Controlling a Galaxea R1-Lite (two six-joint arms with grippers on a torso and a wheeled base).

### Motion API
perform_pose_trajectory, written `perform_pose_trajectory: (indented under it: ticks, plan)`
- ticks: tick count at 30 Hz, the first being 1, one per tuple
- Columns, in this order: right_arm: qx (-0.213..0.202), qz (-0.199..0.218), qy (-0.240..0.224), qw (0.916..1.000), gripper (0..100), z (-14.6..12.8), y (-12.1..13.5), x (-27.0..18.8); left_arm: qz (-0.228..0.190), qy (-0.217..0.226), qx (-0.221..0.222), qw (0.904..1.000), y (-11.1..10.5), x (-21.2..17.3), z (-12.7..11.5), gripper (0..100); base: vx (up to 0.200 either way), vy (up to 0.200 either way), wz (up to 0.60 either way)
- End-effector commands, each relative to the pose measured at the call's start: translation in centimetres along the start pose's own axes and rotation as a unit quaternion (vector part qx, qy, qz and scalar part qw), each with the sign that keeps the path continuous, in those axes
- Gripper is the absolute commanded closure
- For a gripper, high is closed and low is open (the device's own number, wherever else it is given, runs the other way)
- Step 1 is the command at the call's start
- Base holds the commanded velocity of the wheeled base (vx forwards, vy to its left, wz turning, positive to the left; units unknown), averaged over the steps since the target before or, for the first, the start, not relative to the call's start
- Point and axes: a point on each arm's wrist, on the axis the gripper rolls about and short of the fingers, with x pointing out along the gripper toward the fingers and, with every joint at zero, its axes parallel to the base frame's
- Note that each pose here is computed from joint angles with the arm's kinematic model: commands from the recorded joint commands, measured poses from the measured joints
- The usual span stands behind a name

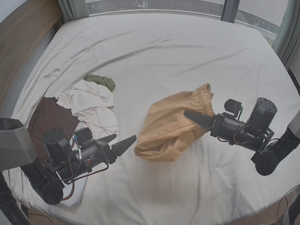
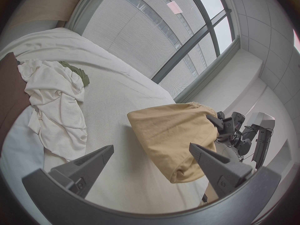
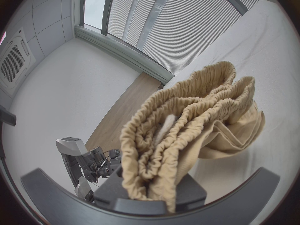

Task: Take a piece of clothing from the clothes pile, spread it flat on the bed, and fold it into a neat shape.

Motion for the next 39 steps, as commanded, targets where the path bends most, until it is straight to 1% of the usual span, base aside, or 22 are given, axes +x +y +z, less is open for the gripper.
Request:
perform_pose_trajectory:
  ticks: [1, 2, 3, 5, 9, 14, 18, 25, 26, 34, 39]
  plan:
    - [-0.01, 0.007, -0.016, 0.9998, 100, 2.2, 0.2, 1.3, 0.002, -0.002, -0.003, 1.0, 0.1, 0.0, 0.1, 0, 0.0, 0.0, 0.0]
    - [-0.01, 0.007, -0.016, 0.9998, 100, 2.2, 0.2, 1.3, 0.005, -0.003, -0.003, 1.0, 0.3, -0.1, 0.1, 0, 0.0, 0.0, 0.0]
    - [-0.011, 0.007, -0.017, 0.9998, 100, 3.0, 0.2, 1.8, 0.007, -0.003, -0.003, 1.0, 0.4, -0.2, 0.2, 0, 0.0, 0.0, 0.0]
    - [-0.011, 0.007, -0.016, 0.9998, 100, 3.6, 0.2, 2.3, 0.01, -0.004, -0.003, 0.9999, 0.5, -0.2, 0.2, 0, 0.0, 0.0, 0.0]
    - [-0.01, 0.006, -0.016, 0.9998, 100, 4.2, -0.2, 3.2, 0.012, -0.005, -0.003, 0.9999, 0.6, -0.3, 0.2, 0, 0.0, 0.0, 0.0]
    - [-0.011, 0.003, -0.019, 0.9998, 100, 4.5, -1.0, 4.2, 0.013, -0.005, -0.002, 0.9999, 0.6, -0.3, 0.3, 0, 0.0, 0.0, 0.0]
    - [-0.013, -0.002, -0.023, 0.9997, 100, 5.3, -1.8, 4.9, 0.014, -0.007, -0.002, 0.9999, 0.8, -0.3, 0.3, 0, 0.0, 0.0, 0.0]
    - [-0.012, -0.002, -0.022, 0.9997, 100, 6.2, -2.2, 6.0, 0.017, -0.008, -0.003, 0.9998, 1.0, -0.3, 0.5, 0, 0.0, 0.0, 0.0]
    - [-0.01, -0.003, -0.021, 0.9997, 100, 6.7, -2.6, 7.0, 0.018, -0.01, -0.003, 0.9998, 1.1, -0.4, 0.6, 0, 0.0, 0.0, 0.0]
    - [-0.016, -0.001, -0.025, 0.9996, 100, 7.8, -3.5, 9.0, 0.02, -0.01, -0.003, 0.9998, 1.2, -0.5, 0.6, 0, 0.0, 0.0, 0.0]
    - [-0.017, 0.0, -0.026, 0.9995, 100, 8.1, -3.8, 9.6, 0.02, -0.01, -0.003, 0.9998, 1.2, -0.5, 0.6, 0, 0.0, 0.0, 0.0]
